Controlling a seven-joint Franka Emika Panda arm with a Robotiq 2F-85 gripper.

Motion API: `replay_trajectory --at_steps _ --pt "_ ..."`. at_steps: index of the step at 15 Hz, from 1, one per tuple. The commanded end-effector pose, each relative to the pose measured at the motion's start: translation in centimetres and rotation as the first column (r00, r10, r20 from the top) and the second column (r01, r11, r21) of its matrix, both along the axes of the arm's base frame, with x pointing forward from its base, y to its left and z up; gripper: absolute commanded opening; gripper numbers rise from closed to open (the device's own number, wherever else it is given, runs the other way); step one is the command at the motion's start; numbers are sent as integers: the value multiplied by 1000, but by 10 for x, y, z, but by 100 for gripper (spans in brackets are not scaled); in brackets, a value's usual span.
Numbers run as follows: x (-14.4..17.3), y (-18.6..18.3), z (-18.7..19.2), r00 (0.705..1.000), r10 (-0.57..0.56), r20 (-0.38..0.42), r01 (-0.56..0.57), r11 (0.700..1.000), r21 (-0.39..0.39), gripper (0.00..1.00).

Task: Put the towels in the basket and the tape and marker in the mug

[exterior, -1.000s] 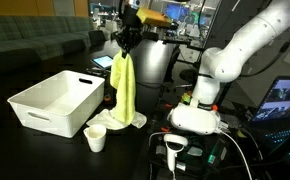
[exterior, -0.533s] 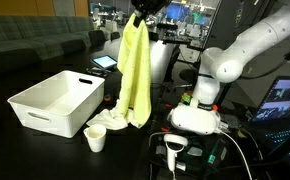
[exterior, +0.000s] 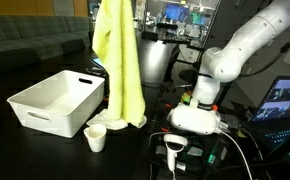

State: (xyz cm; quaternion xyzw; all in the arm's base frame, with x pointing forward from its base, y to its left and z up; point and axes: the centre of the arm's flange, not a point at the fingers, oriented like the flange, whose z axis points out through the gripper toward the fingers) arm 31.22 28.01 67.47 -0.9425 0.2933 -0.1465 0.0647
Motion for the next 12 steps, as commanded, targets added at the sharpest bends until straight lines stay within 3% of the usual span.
replay_trajectory --at_steps 1,7,12 --pt "93 -45 7 998 -34 -45 37 997 71 1" --pt "238 -132 -15 993 -102 -57 108 987 121 1" --pt "345 -155 -59 997 -45 -63 50 996 76 1"
